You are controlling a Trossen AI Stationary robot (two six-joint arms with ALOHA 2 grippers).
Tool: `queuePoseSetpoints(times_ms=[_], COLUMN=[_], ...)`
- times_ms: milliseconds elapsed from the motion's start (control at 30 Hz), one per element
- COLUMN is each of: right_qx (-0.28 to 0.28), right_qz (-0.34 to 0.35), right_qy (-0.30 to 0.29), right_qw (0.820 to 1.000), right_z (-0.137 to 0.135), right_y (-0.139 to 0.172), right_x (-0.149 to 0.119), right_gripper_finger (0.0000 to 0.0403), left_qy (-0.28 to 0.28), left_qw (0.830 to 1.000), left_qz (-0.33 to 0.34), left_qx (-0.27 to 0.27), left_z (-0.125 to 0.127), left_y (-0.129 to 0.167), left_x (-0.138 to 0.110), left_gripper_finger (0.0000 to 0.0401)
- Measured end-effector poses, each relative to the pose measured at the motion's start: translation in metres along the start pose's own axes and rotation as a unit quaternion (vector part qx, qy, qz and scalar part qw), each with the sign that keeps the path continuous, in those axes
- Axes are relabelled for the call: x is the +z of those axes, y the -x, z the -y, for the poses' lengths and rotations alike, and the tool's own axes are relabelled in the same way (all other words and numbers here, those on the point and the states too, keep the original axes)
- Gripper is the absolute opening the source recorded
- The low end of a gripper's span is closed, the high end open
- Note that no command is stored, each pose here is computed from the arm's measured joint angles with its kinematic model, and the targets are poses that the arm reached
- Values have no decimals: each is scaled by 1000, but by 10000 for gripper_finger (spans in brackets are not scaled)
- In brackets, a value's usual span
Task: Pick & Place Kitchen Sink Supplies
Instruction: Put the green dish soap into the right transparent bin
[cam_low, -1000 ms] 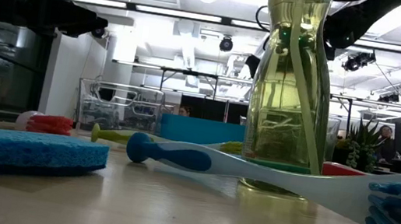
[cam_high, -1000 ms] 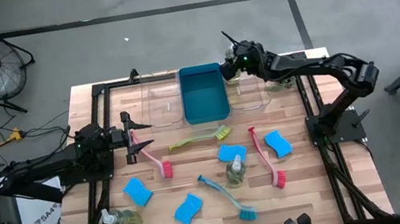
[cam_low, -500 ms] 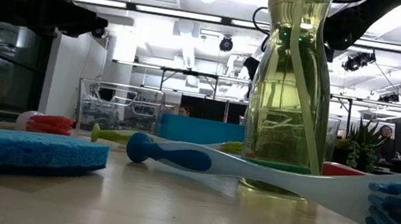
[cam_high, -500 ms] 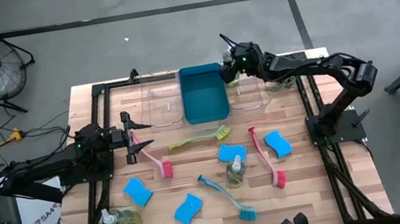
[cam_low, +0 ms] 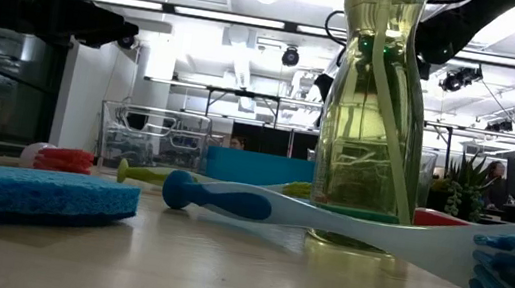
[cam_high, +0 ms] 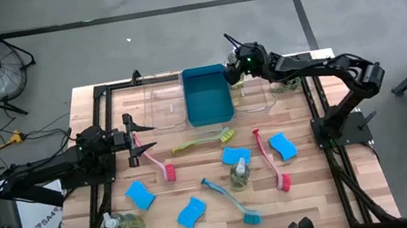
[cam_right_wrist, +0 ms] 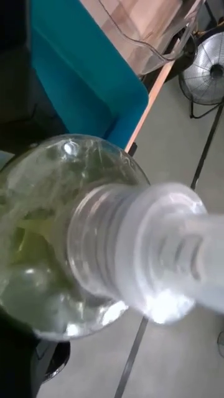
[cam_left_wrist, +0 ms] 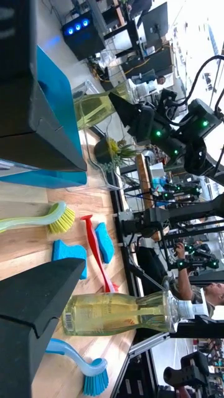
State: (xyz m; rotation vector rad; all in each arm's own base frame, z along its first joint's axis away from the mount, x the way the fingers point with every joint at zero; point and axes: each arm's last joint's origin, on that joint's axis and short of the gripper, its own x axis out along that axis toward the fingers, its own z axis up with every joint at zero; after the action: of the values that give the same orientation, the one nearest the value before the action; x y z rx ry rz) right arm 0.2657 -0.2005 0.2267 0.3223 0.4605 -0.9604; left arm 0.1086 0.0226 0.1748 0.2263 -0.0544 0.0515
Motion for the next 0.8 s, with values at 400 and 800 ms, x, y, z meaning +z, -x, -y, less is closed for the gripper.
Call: queuePoseSetpoints(times_ms=[400, 800], right_qx=[9, 5], right_qz=[-2, -57], right_qy=[-7, 8], right_qw=[1000, 998], right_z=[5, 17], right_y=[23, 64], right_x=[10, 10], right_gripper_finger=[307, 308], left_qy=[0, 0], left_qw=[1000, 1000], left_qz=[0, -2], left_qx=[0, -1], left_z=[0, 0], left_y=[0, 0], left_x=[0, 0], left_gripper_finger=[234, 234])
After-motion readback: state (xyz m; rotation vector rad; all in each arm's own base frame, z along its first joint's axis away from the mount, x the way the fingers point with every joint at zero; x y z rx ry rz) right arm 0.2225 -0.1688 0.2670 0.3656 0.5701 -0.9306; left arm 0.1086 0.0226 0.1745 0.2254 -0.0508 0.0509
